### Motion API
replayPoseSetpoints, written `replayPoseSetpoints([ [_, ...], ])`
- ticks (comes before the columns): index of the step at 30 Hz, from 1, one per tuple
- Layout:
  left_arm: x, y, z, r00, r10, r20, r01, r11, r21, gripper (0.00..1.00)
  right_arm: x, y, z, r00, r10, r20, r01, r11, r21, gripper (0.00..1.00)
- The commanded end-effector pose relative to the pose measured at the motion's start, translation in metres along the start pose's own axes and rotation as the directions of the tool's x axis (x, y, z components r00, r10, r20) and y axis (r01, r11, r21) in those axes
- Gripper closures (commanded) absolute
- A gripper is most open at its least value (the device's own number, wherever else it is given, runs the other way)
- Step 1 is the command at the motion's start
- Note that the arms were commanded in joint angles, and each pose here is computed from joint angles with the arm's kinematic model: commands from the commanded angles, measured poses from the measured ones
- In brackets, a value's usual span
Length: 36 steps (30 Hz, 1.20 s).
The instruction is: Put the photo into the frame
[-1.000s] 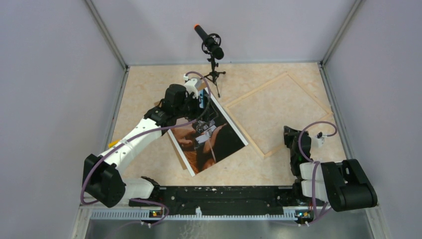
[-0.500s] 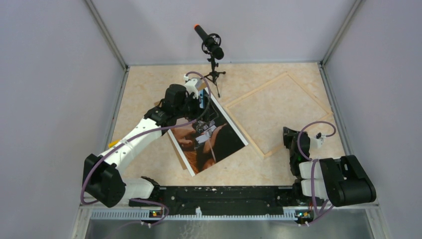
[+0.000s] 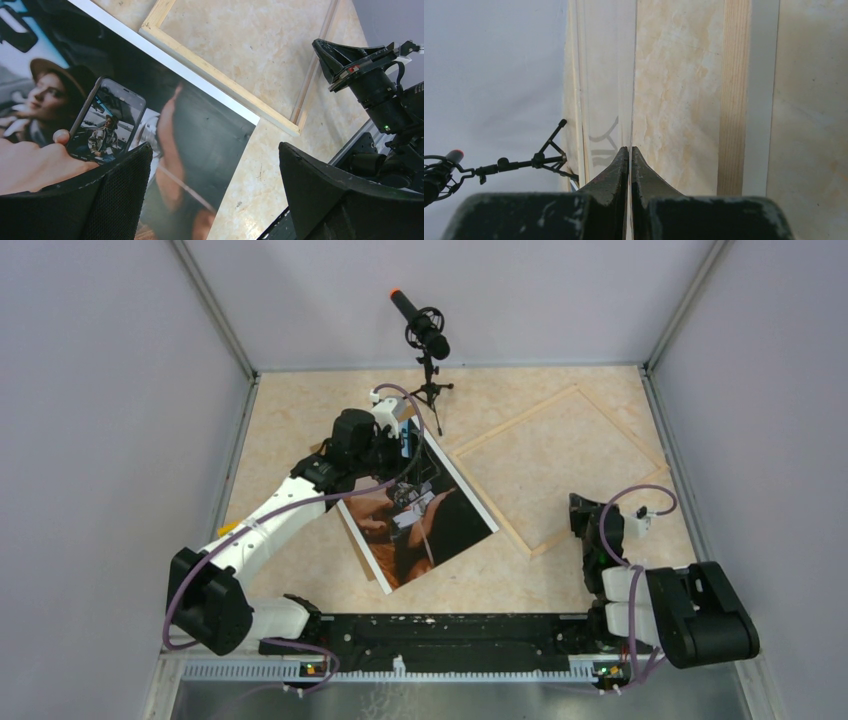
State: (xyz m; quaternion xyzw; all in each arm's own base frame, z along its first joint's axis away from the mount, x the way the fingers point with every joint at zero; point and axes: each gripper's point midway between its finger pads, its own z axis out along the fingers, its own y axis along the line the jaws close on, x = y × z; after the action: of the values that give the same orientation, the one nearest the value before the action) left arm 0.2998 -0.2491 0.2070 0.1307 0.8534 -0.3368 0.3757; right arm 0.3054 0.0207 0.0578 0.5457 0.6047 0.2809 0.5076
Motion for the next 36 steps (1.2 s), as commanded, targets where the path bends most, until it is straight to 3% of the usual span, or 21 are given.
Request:
replayPoseSetpoints([
  [1, -0.008, -0.005, 0.002, 0.999, 0.015, 0.036, -0.016, 1.000, 0.027, 0.01, 0.000, -0.029, -0.011, 1.000, -0.028, 0.005, 0.028, 0.998, 0.057, 1.00],
  [36, -0.007, -0.008, 0.001, 0.999, 0.014, 0.034, -0.015, 0.999, 0.039, 0.01, 0.001, -0.037, -0.017, 0.999, -0.045, 0.010, 0.044, 0.995, 0.091, 1.00],
])
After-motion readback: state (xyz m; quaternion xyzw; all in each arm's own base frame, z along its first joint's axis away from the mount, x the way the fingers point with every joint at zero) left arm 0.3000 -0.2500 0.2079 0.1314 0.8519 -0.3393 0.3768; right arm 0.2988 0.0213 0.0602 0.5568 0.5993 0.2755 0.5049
